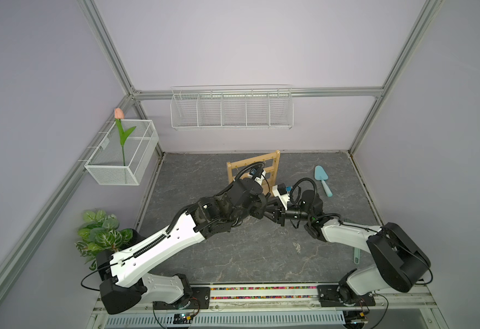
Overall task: Hang the necklace on the jewelry display stand
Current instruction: Pick up the necklace from the center of the board.
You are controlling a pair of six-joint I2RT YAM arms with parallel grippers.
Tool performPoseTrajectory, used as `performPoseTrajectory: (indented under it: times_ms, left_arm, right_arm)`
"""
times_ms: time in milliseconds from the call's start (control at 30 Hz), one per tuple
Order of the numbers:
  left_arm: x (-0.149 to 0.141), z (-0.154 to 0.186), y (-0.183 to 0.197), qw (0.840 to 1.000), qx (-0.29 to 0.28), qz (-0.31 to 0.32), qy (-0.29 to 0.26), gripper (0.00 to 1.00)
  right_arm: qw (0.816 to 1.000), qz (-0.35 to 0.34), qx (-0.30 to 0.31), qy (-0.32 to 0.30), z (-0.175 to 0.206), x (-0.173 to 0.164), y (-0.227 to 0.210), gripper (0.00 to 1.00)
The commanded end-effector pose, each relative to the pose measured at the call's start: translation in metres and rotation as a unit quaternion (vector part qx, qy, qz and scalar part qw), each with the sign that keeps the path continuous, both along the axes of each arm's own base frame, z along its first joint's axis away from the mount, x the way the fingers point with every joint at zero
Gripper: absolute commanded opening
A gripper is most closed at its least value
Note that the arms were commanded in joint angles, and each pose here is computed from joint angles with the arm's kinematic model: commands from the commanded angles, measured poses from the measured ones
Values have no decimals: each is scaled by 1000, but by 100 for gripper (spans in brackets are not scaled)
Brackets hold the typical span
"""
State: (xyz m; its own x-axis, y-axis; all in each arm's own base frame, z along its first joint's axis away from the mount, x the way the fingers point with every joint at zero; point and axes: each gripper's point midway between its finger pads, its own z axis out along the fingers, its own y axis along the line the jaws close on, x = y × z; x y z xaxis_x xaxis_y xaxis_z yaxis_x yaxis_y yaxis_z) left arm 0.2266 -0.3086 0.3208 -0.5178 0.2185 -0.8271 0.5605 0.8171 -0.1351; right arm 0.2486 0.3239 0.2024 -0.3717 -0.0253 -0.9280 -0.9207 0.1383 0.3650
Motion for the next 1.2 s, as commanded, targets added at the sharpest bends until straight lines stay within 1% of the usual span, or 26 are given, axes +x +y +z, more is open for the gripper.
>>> performPoseTrajectory:
  times_ms: [0, 167, 467, 633, 833, 1033, 1167]
  left_arm:
    - [3, 9, 5, 1000, 1, 6, -13, 0]
    - [3, 11, 8, 1000, 1, 9, -14, 0]
    - [4, 11, 13, 1000, 3, 16, -19, 0]
    - [8, 7, 17, 1000, 6, 22, -17, 0]
    - [17, -13, 20, 999, 9, 31, 3, 0]
    - [29, -44, 25, 998, 12, 46, 33, 0]
    - [31, -63, 28, 997, 15, 53, 52, 4]
  right_arm:
    - [1000, 21, 15, -11, 7, -5, 6, 22]
    - [999, 30, 14, -9, 5, -7, 10, 21]
    - [999, 41, 12, -6, 3, -12, 10, 7]
    - [998, 54, 16, -6, 6, -18, 12, 7]
    - [997, 68, 36, 19, 14, -33, 13, 7]
    - [993, 85, 48, 68, 21, -51, 21, 7]
    - [990, 90, 49, 100, 20, -56, 26, 7]
